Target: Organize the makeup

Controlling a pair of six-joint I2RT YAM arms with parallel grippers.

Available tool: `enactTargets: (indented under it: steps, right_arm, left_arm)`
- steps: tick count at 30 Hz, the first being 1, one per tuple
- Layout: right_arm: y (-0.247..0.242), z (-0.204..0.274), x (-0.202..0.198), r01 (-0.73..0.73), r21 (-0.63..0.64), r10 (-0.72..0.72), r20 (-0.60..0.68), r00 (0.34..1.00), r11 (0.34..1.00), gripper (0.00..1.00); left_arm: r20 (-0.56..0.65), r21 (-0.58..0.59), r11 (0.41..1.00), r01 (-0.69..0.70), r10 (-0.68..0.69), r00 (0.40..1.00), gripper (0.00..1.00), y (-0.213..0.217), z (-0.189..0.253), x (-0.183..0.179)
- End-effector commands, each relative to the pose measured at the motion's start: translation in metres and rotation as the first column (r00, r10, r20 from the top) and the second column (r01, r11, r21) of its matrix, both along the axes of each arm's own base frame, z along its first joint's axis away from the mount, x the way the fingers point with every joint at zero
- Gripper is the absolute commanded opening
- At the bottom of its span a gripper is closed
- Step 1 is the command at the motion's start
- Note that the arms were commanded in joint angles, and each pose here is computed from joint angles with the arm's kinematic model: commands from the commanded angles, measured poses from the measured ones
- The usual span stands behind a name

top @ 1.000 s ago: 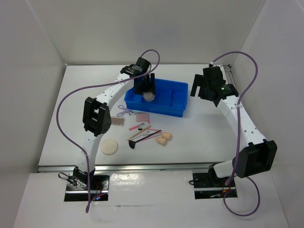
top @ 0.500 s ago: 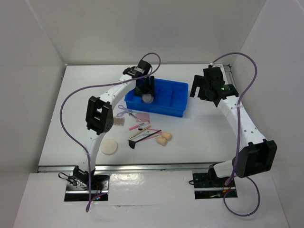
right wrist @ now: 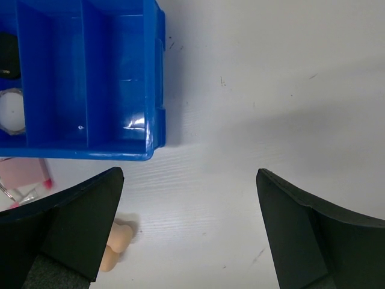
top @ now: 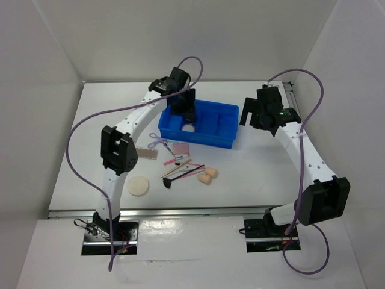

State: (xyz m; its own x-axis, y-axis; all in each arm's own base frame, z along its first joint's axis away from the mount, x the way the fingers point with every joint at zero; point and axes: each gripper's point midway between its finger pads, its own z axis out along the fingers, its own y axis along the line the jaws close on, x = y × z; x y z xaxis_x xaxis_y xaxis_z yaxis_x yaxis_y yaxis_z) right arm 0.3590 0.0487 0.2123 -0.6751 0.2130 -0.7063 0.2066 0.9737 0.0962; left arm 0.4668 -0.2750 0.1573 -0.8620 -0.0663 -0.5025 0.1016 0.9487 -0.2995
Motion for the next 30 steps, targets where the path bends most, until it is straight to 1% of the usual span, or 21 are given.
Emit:
enactTargets:
  steps: [1, 3, 4, 5, 6, 7, 8, 10, 11, 12, 14, 16, 18, 19, 21, 23, 24, 25, 27, 29, 30]
  right_arm:
    - [0.0, 0.011, -0.005, 0.001, 0.025, -0.002, 0.041, 0.999, 1.0, 0.99]
    - [0.006, 0.007, -0.007, -0.028, 0.05, 0.026, 0.027, 0.999, 0.998, 0.99]
    - [0.009, 0.0, -0.008, -0.04, 0.061, 0.039, 0.017, 0.999, 0.997, 0.97]
    - [0.019, 0.001, -0.01, -0.088, 0.097, 0.086, 0.027, 0.996, 0.991, 0.95]
    - [0.024, 0.0, -0.014, -0.111, 0.118, 0.108, 0.031, 0.994, 0.987, 0.94]
    - [0.039, -0.008, -0.02, -0.159, 0.132, 0.159, 0.01, 0.987, 0.978, 0.93]
    - [0.049, -0.019, -0.03, -0.193, 0.146, 0.197, -0.009, 0.98, 0.97, 0.93]
    - [0.082, -0.033, -0.05, -0.27, 0.192, 0.284, -0.046, 0.958, 0.943, 0.93]
    - [0.088, -0.05, -0.062, -0.273, 0.201, 0.295, -0.092, 0.951, 0.941, 0.93]
    - [0.098, -0.058, -0.07, -0.28, 0.234, 0.311, -0.11, 0.944, 0.931, 0.95]
    - [0.11, -0.081, -0.09, -0.302, 0.267, 0.351, -0.159, 0.923, 0.915, 0.96]
    - [0.129, -0.085, -0.101, -0.34, 0.331, 0.404, -0.147, 0.903, 0.88, 0.96]
    - [0.143, -0.094, -0.106, -0.372, 0.367, 0.446, -0.14, 0.884, 0.853, 0.96]
    - [0.149, -0.094, -0.107, -0.376, 0.381, 0.454, -0.138, 0.88, 0.845, 0.96]
    - [0.165, -0.108, -0.113, -0.412, 0.393, 0.503, -0.161, 0.849, 0.822, 0.96]
    - [0.174, -0.118, -0.114, -0.426, 0.4, 0.525, -0.179, 0.832, 0.811, 0.96]
    - [0.175, -0.128, -0.113, -0.418, 0.398, 0.523, -0.205, 0.827, 0.817, 0.96]
    - [0.181, -0.131, -0.111, -0.429, 0.399, 0.533, -0.196, 0.823, 0.81, 0.96]
    - [0.187, -0.139, -0.105, -0.433, 0.407, 0.54, -0.193, 0.82, 0.804, 0.93]
    - [0.186, -0.149, -0.106, -0.415, 0.409, 0.531, -0.226, 0.817, 0.813, 0.9]
    - [0.187, -0.155, -0.102, -0.408, 0.399, 0.522, -0.237, 0.82, 0.821, 0.85]
  left_arm:
    - [0.166, -0.089, 0.995, 0.036, -0.021, 0.986, 0.65, 0.003, 0.091, -0.017]
    - [0.178, -0.065, 0.998, 0.023, -0.011, 0.984, 0.58, 0.014, 0.091, -0.026]
    - [0.218, -0.077, 0.997, 0.017, 0.001, 0.976, 0.51, 0.021, 0.111, -0.035]
    - [0.202, -0.034, 0.999, -0.004, 0.011, 0.979, 0.48, 0.032, 0.098, -0.042]
    - [0.21, -0.022, 1.0, -0.019, 0.023, 0.978, 0.48, 0.039, 0.098, -0.046]
    - [0.238, -0.024, 0.999, -0.032, 0.036, 0.971, 0.48, 0.048, 0.112, -0.058]
    - [0.203, 0.014, 0.999, -0.047, 0.044, 0.978, 0.48, 0.058, 0.094, -0.068]
    - [0.197, 0.036, 0.991, -0.125, 0.116, 0.973, 0.48, 0.08, 0.088, -0.078]
    - [0.188, 0.044, 0.989, -0.14, 0.129, 0.974, 0.5, 0.09, 0.084, -0.094]
    - [0.182, 0.025, 0.988, -0.15, 0.143, 0.973, 0.52, 0.096, 0.084, -0.1]
    - [0.152, 0.008, 0.987, -0.159, 0.156, 0.976, 0.53, 0.106, 0.081, -0.113]
    - [0.139, 0.017, 0.987, -0.159, 0.155, 0.978, 0.53, 0.113, 0.078, -0.13]
    - [0.114, 0.035, 0.984, -0.173, 0.168, 0.979, 0.53, 0.12, 0.07, -0.141]
    - [0.123, 0.029, 0.984, -0.173, 0.169, 0.978, 0.53, 0.123, 0.073, -0.146]
    - [0.127, 0.032, 0.979, -0.2, 0.195, 0.973, 0.53, 0.13, 0.072, -0.149]
    - [0.115, 0.031, 0.981, -0.193, 0.189, 0.975, 0.53, 0.129, 0.071, -0.152]
    - [0.12, 0.018, 0.982, -0.188, 0.184, 0.976, 0.53, 0.127, 0.075, -0.151]
    - [0.115, 0.013, 0.983, -0.182, 0.179, 0.977, 0.53, 0.126, 0.077, -0.153]
    - [0.119, -0.002, 0.985, -0.173, 0.172, 0.978, 0.53, 0.123, 0.082, -0.152]
    - [0.119, -0.002, 0.985, -0.173, 0.172, 0.978, 0.53, 0.123, 0.082, -0.152]
    - [0.119, -0.002, 0.985, -0.173, 0.172, 0.978, 0.53, 0.123, 0.082, -0.152]
